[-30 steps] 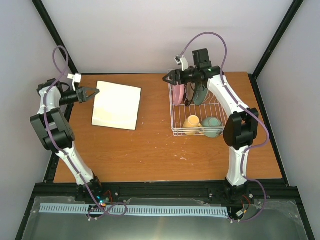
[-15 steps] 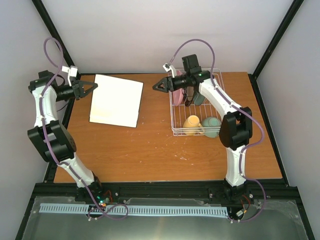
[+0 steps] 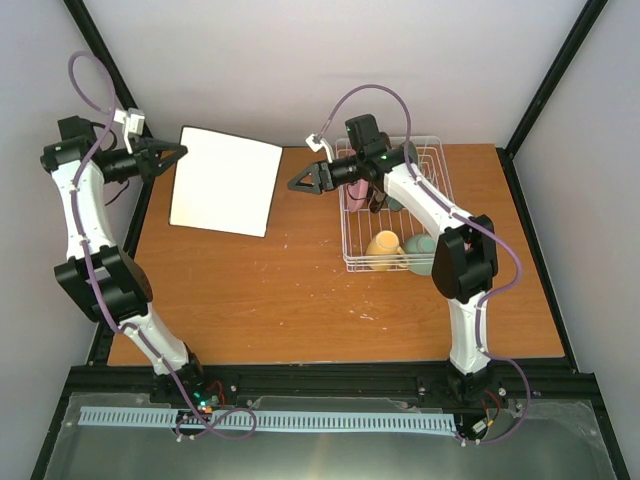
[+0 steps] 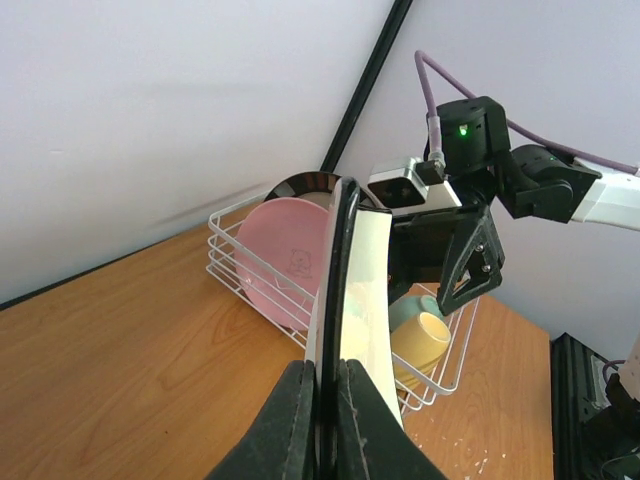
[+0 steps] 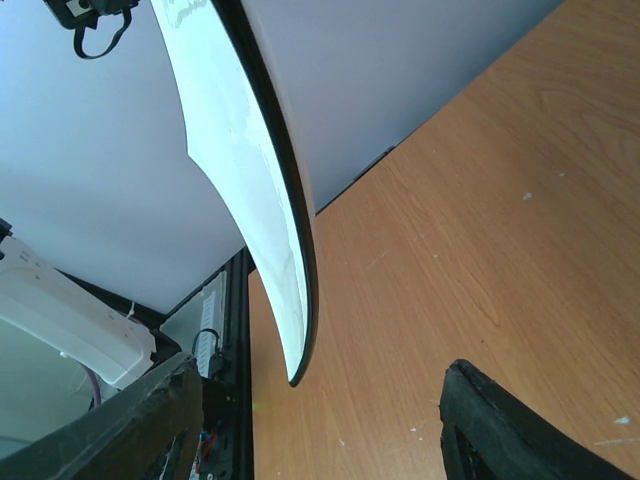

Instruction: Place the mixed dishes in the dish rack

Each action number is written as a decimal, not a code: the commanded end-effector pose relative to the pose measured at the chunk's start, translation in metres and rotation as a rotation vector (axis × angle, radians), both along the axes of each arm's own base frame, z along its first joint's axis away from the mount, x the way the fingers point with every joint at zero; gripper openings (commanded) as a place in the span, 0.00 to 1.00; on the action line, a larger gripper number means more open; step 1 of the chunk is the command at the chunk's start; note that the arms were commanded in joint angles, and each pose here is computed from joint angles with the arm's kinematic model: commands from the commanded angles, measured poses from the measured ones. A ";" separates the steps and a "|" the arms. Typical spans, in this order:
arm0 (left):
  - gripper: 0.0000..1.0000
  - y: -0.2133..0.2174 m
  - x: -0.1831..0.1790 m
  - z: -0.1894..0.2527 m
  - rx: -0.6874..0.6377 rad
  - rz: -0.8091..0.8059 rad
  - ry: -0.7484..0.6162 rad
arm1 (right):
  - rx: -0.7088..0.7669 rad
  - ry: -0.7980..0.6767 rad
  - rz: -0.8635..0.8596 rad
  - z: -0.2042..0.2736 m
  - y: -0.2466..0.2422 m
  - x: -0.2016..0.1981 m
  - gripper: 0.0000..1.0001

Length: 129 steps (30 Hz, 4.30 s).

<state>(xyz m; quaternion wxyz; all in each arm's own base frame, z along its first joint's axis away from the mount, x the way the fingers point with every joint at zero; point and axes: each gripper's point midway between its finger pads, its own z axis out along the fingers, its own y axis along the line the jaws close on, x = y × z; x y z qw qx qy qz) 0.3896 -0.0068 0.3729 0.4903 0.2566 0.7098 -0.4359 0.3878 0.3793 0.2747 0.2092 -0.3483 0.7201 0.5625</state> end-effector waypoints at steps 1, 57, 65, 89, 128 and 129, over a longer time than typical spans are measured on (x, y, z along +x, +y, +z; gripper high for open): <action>0.01 -0.009 -0.047 0.103 -0.432 -0.240 -0.209 | 0.044 -0.002 0.048 0.006 0.014 -0.008 0.64; 0.23 -0.028 -0.056 0.094 -0.461 -0.270 -0.160 | 0.308 0.065 0.171 0.069 0.060 -0.017 0.03; 0.52 -0.017 -0.040 0.085 -0.476 -0.248 -0.134 | 0.290 0.090 0.125 0.062 0.043 -0.007 0.03; 1.00 0.044 -0.005 0.077 -0.448 -0.138 -0.187 | 0.272 -0.012 -0.011 0.106 0.008 0.016 0.03; 1.00 0.162 0.051 0.135 -0.035 1.242 -0.411 | -0.162 -0.650 -1.523 0.208 -0.346 0.062 0.03; 1.00 0.163 0.054 0.130 -0.031 1.241 -0.399 | -0.162 -0.643 -1.529 0.205 -0.348 0.063 0.03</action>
